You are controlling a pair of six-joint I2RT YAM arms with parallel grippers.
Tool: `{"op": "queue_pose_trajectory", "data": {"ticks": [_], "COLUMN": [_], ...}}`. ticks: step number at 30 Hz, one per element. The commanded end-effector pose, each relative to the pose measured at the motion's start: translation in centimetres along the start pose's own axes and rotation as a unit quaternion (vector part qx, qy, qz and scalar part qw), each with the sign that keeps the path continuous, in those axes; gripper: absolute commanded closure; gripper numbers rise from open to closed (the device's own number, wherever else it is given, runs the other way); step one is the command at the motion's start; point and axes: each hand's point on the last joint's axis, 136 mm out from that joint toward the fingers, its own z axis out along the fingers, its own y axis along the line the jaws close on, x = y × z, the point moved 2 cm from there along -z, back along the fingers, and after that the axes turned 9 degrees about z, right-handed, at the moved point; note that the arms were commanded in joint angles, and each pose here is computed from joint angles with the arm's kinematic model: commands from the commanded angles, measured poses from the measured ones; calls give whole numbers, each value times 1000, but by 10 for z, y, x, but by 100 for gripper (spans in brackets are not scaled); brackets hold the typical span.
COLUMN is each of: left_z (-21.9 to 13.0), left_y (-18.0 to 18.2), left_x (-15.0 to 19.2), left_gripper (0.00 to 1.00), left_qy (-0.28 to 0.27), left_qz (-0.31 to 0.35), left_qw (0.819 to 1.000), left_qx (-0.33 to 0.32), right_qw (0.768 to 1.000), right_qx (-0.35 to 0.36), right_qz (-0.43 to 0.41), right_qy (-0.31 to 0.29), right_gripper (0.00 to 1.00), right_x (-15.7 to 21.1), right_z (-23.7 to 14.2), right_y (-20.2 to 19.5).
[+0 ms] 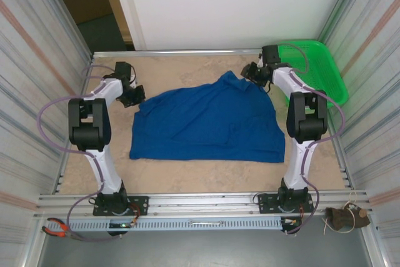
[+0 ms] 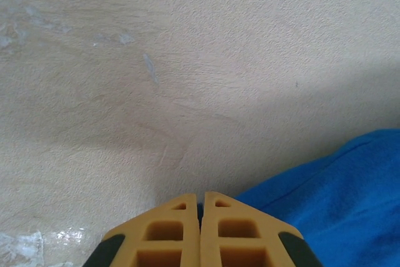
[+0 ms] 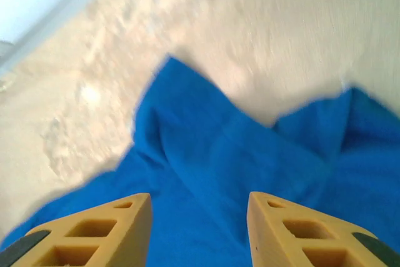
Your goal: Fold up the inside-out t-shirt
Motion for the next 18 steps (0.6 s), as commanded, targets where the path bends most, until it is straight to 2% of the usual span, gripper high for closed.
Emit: {"op": "queue_pose_trajectory", "data": {"ticks": [1,8,18], "left_z": [-5,-6,-6], "left_y": [1,-1,-3], "left_x": [-5,-9,-10], "left_gripper": [100,100,100], "left_qy": [-10,-13,-15], "left_qz": [-1,0,1], "left_qw": [1000,1000,1000], "left_qx": [3,6,14], "right_qw": [999,996,990], "right_qx": [40,87,143], "right_qz": [-23,-22,12], "right_qy": [-2,12,-2], "right_gripper": [57,52,51], "right_x": [-9,-11,5], "right_z": [9,29,18], "right_y": [-11,-27,-56]}}
